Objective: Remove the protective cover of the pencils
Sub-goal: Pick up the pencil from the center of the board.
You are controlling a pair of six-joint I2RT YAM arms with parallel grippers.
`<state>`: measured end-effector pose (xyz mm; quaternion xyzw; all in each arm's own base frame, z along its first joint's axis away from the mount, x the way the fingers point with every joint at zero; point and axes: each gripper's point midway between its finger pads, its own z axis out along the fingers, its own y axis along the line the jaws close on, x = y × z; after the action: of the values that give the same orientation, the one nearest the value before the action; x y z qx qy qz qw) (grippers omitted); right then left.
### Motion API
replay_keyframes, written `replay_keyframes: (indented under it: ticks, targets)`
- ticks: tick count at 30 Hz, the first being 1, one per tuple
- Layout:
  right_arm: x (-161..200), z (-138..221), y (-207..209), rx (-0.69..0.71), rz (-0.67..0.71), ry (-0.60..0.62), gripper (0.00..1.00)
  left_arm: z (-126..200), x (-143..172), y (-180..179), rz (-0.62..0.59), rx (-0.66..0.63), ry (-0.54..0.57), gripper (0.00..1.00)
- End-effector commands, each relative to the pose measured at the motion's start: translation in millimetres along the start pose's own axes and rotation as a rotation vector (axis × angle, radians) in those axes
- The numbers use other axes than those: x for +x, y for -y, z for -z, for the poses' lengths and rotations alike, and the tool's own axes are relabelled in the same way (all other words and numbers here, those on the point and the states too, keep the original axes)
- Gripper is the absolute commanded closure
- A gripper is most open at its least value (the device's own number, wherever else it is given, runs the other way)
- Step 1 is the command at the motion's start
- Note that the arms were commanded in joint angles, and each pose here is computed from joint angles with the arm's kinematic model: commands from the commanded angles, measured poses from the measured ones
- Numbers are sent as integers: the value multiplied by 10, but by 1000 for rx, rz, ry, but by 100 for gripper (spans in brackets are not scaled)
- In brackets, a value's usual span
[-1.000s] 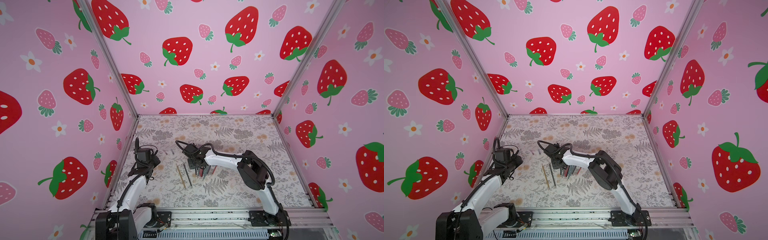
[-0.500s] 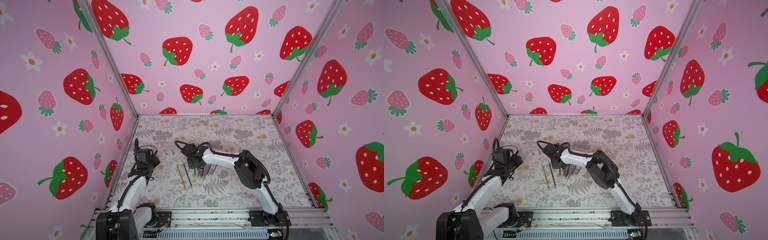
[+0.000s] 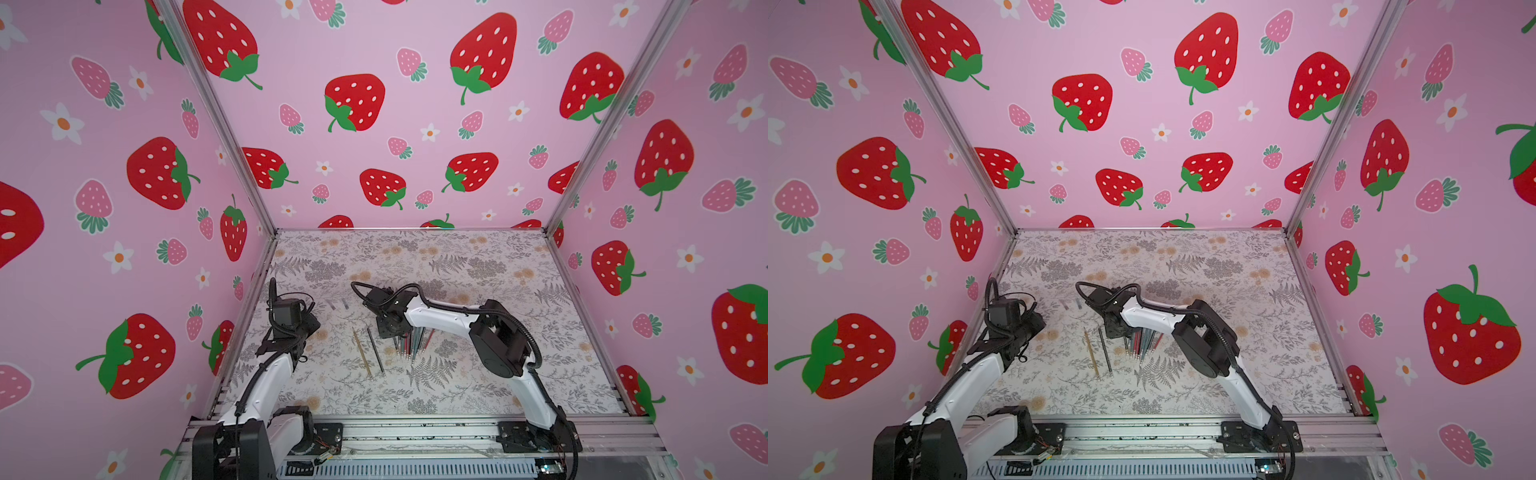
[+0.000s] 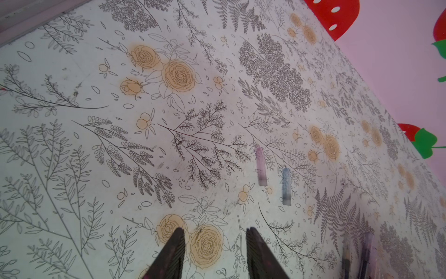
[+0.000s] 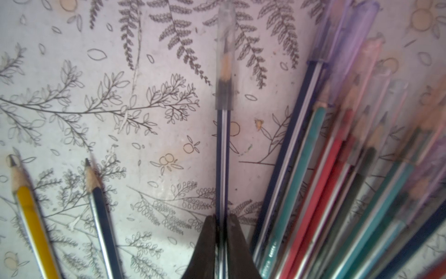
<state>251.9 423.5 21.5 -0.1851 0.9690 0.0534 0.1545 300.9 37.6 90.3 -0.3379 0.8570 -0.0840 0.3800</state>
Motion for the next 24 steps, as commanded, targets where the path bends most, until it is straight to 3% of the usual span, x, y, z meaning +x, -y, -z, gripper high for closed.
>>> replay_keyframes:
  ticks: [1,16,24]
  targets:
    - [403,-82,92,38,36,-138,90,20,-54,12,16,12,21,54]
    - [515,10,27,39,105,-132,93,-3,-63,30,21,22,11,54]
    - [313,184,-159,-49,147,-42,98,92,-89,341,29,168,-36,55]
